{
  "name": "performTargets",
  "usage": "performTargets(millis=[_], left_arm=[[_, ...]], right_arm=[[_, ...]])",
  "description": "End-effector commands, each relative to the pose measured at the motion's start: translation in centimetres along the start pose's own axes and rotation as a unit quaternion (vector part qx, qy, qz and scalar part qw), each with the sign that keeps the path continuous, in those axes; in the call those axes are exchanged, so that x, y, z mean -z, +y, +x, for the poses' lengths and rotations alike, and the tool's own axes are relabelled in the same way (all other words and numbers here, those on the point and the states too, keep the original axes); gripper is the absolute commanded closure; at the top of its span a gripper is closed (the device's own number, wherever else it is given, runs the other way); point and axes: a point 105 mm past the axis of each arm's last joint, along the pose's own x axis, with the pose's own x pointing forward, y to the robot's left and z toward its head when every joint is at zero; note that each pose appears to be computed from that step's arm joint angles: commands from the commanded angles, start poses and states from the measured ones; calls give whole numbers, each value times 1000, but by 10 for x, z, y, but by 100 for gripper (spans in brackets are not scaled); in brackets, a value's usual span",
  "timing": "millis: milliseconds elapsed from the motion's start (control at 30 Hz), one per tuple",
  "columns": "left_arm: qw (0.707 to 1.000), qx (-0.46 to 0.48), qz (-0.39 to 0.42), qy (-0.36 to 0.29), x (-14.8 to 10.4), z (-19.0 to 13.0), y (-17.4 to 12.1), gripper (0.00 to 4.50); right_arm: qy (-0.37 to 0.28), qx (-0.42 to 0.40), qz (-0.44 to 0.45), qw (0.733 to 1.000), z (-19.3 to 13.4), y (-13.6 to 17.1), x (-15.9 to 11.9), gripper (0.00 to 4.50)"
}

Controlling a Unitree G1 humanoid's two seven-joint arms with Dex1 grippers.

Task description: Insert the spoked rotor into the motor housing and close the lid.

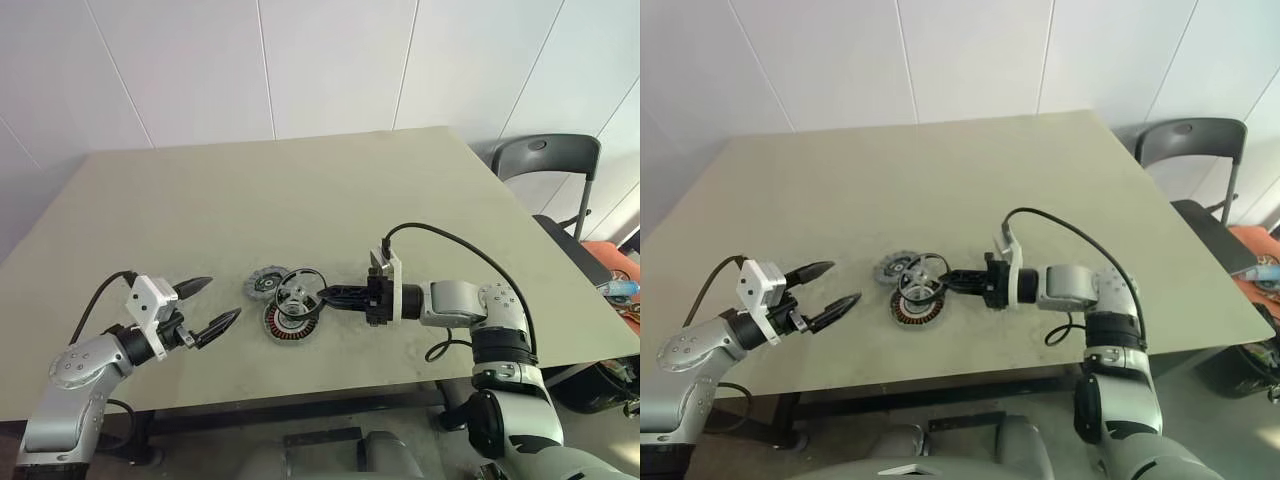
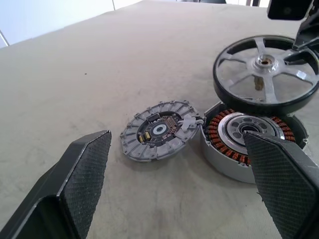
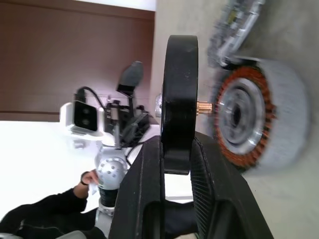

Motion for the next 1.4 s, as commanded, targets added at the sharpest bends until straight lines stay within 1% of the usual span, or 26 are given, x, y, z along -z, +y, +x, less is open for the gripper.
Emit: performTargets(millis=[33, 133, 233, 567, 833, 1067, 1100, 1133, 1267, 1400], left_arm=[[1000, -9, 20, -16, -15, -3, 4, 0], [1000, -11, 21, -15, -14, -4, 5, 0], [1000, -13, 21, -14, -13, -5, 7, 0], [1000, -13, 16, -12, -6, -8, 5, 0], [1000, -11, 18, -16, -7, -5, 4, 0], [1000, -10, 18, -18, -9, -3, 3, 0], [1000, -9, 18, -18, -9, -2, 3, 0], [1000, -9, 17, -18, -9, -2, 3, 0], [1000, -9, 17, -18, -8, -2, 3, 0], [1000, -10, 16, -18, -7, -3, 4, 0]], right_arm=[[8, -6, -20, 1000, 7, 9, 3, 413], [12, 13, -25, 1000, 9, 4, 6, 413], [7, 11, -20, 1000, 12, 3, 5, 413], [24, 23, -8, 999, 24, -3, 12, 413], [15, 39, -8, 999, 24, -7, 9, 413], [12, 40, -15, 999, 26, -3, 5, 413], [10, 37, -15, 999, 26, -1, 4, 340], [11, 37, -15, 999, 27, 0, 3, 314], [14, 41, -20, 999, 25, 3, 2, 179], [16, 31, -48, 998, 16, 16, -4, 46]])
